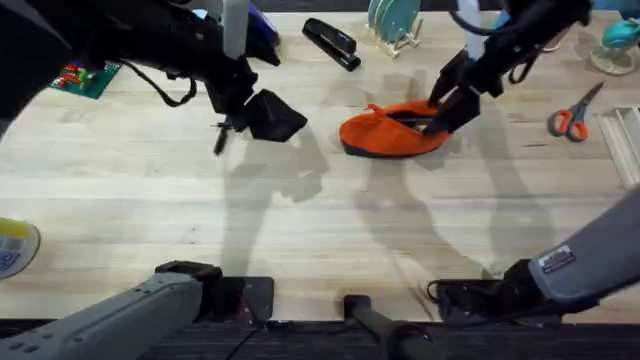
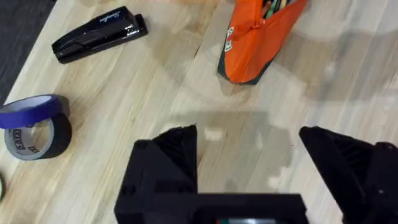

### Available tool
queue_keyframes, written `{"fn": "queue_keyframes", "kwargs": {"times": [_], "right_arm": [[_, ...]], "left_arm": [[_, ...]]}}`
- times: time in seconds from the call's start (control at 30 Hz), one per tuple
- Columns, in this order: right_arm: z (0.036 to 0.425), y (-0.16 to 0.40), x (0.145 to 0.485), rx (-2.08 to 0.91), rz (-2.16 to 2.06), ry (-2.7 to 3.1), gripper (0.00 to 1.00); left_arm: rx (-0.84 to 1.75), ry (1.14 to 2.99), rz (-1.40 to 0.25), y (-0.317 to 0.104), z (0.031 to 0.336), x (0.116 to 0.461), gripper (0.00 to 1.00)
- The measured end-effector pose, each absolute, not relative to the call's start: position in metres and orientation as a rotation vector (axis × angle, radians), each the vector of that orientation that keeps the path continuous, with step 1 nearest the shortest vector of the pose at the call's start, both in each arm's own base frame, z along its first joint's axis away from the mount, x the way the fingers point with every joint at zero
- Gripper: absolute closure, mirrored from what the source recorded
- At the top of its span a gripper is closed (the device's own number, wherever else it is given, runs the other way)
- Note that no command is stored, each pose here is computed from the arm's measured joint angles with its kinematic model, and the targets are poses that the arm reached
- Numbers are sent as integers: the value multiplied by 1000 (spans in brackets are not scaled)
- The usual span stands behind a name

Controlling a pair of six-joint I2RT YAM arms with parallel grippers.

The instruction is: Unzip the bag, pick up the pens from the table one at a time and place them inside, then zip the bag closed.

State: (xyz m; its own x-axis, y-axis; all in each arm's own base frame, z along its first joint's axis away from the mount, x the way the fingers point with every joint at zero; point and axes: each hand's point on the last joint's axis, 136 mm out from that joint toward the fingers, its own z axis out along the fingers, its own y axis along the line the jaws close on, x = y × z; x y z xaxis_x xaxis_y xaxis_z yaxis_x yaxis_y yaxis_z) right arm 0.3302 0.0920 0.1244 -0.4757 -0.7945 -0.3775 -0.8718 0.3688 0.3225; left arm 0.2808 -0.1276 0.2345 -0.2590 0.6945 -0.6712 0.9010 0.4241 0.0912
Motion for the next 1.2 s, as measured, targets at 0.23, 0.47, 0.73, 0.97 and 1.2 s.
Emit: {"fn": "queue_keyframes", "kwargs": {"times": [0.23,0.47,0.73,0.97,1.2], "right_arm": [[162,87,326,-1514,586,2395,6],[193,86,319,-1465,496,2356,6],[230,85,304,-1381,424,2318,6],[249,85,292,-1249,418,2355,6],[256,85,282,-1102,455,2437,6]], "left_arm": [[1343,2041,-403,-126,234,281,8],[1343,2042,-402,-126,234,281,7],[1343,2042,-402,-126,234,281,8],[1313,2065,-415,-126,234,281,8],[1223,2153,-401,-120,230,284,8]]}}
